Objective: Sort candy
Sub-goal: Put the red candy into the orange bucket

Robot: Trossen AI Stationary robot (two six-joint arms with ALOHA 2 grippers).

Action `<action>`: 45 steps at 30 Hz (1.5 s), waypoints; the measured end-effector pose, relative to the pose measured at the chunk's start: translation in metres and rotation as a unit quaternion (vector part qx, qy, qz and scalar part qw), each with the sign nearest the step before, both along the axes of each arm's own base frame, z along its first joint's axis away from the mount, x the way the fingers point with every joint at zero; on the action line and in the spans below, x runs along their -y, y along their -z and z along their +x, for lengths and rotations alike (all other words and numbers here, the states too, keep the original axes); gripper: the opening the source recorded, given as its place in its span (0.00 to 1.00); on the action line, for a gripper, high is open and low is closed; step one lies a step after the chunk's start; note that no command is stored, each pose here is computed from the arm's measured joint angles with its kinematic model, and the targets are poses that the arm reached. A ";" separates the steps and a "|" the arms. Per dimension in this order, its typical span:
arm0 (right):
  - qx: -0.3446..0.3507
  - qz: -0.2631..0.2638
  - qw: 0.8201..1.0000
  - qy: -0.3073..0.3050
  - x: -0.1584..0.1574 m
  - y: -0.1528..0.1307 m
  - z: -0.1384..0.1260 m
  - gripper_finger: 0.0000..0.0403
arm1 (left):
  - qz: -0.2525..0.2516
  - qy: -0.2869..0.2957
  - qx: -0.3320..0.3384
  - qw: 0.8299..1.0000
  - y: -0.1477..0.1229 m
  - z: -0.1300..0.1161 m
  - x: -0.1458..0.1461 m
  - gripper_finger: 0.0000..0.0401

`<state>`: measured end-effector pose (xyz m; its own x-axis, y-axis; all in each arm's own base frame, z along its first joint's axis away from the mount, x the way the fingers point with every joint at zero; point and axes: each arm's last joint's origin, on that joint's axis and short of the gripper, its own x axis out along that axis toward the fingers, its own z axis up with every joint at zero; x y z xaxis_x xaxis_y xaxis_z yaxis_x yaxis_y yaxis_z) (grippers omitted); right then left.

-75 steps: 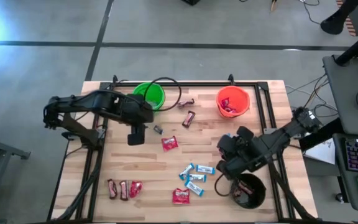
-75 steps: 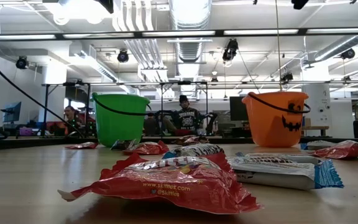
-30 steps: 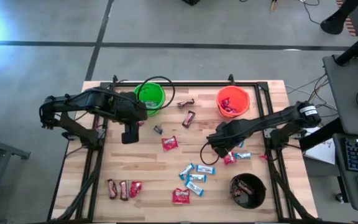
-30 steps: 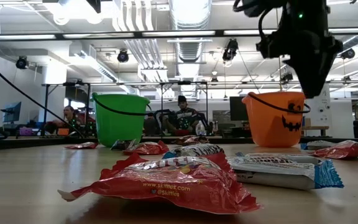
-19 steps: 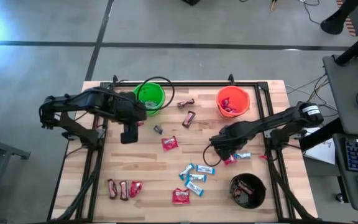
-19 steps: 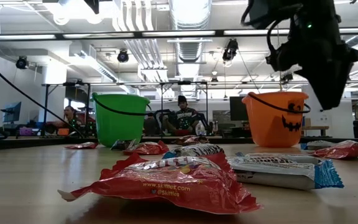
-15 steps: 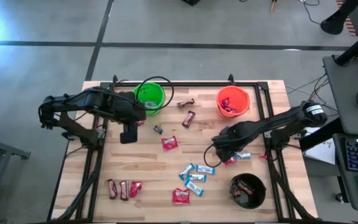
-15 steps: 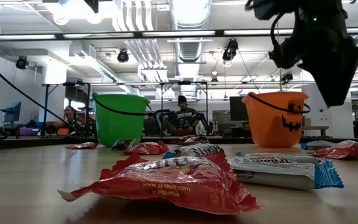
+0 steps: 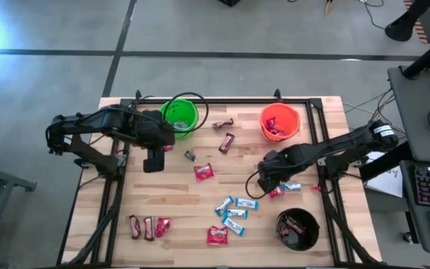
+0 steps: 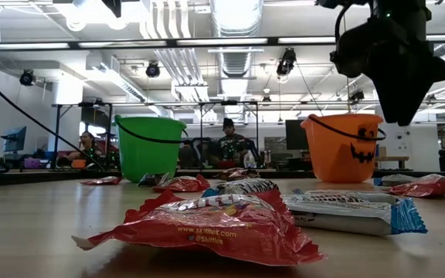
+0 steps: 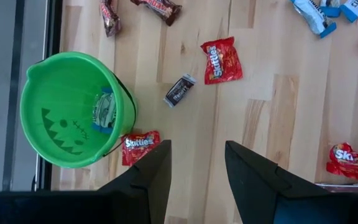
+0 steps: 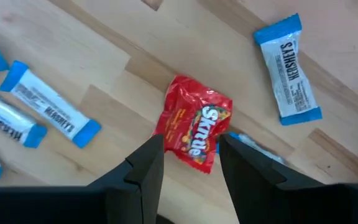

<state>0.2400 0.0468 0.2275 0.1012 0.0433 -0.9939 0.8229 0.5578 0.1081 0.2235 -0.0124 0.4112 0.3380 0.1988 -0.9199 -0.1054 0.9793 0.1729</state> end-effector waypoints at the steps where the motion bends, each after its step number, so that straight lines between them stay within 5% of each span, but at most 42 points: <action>1: -0.004 -0.001 1.000 -0.001 0.000 0.002 -0.001 0.36 | 0.000 0.000 0.000 1.000 0.000 0.000 0.000 0.33; 16: 0.012 -0.009 0.998 -0.066 0.000 0.007 0.001 0.32 | -0.005 -0.014 0.006 1.000 0.000 0.001 0.000 0.33; 24: 0.006 0.003 0.998 -0.065 -0.001 0.010 0.000 0.41 | -0.007 -0.017 0.012 1.000 0.000 0.002 0.000 0.33; 31: 0.003 0.009 1.000 -0.018 -0.004 0.010 -0.001 0.49 | -0.007 -0.017 0.012 1.000 0.000 0.002 0.000 0.33; 45: 0.007 0.019 0.996 0.087 -0.018 0.036 -0.008 0.48 | -0.004 -0.008 0.011 1.000 0.000 0.002 0.000 0.33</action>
<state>0.2322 0.0648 0.1910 0.1245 0.0609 -0.9904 0.9048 0.4028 0.1385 0.2253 -0.0126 0.4115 0.3540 0.1977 -0.9141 -0.1250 0.9786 0.1633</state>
